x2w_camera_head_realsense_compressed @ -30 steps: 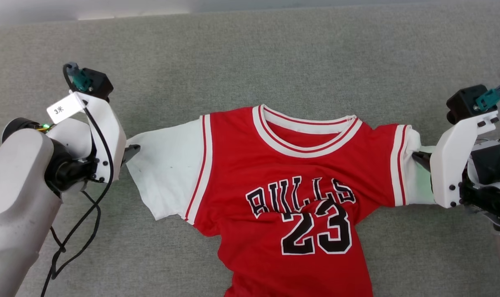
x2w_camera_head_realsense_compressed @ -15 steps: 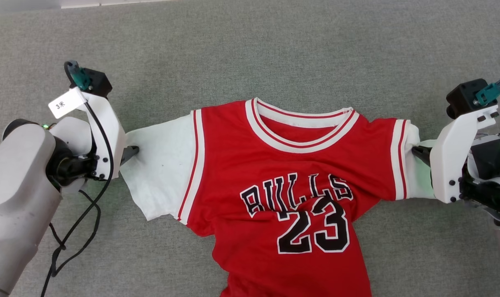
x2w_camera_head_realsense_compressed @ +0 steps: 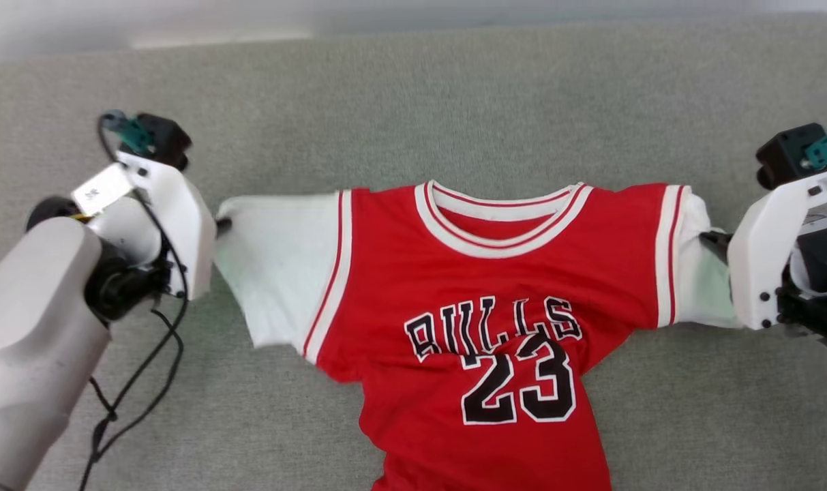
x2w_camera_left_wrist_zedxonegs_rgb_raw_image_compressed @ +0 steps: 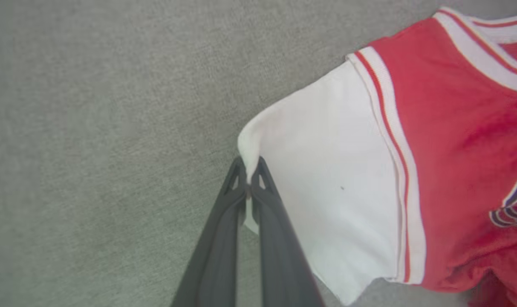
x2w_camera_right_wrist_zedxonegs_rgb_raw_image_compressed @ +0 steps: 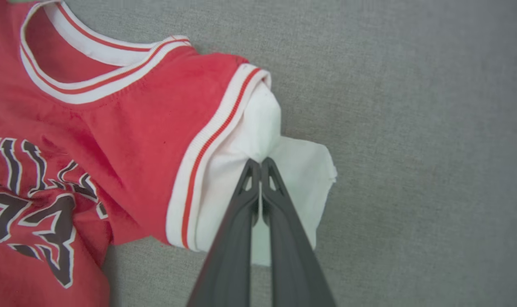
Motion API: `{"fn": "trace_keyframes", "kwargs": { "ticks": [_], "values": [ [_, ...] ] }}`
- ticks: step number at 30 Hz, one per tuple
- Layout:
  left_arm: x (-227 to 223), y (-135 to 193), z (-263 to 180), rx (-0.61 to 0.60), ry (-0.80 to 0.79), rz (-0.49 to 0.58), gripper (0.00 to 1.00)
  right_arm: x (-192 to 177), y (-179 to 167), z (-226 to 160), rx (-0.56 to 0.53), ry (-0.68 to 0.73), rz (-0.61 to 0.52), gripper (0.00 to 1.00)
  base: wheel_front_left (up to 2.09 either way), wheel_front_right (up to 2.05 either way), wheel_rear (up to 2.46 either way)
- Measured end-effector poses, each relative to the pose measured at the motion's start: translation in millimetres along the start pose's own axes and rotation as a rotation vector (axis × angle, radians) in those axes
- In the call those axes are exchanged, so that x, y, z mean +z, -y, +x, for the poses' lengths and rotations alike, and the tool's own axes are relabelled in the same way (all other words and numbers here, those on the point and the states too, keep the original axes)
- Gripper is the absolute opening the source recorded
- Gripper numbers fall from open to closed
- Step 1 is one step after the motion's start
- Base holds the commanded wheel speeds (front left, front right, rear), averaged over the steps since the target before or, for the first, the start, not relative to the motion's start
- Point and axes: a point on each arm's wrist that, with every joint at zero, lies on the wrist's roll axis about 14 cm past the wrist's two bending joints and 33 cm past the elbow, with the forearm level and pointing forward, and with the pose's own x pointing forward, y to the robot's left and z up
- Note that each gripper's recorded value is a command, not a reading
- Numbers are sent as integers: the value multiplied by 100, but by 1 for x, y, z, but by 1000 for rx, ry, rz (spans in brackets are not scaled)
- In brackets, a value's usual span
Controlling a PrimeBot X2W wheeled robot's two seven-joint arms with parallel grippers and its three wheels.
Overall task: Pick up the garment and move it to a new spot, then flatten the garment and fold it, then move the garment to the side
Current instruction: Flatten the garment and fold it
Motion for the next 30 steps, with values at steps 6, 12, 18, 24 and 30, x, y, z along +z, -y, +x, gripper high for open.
{"fn": "trace_keyframes", "kwargs": {
  "ticks": [6, 12, 18, 24, 30],
  "values": [
    [49, -10, -50, 65, 272, 58, 0, 31, 9, -35, -49, 141, -29, 0, 0, 0, 0],
    [95, -9, -122, 141, 549, 122, 0, 79, 11, -85, -89, 350, -69, 0, 0, 0, 0],
    [127, 5, -195, 204, 792, 187, 0, 119, 3, -134, -94, 543, -102, 0, 0, 0, 0],
    [149, 23, -262, 254, 1016, 228, 0, 150, -3, -181, -99, 719, -129, 0, 0, 0, 0],
    [166, 31, -307, 298, 1181, 257, 0, 176, -7, -211, -101, 840, -158, 0, 0, 0, 0]
  ]
}}
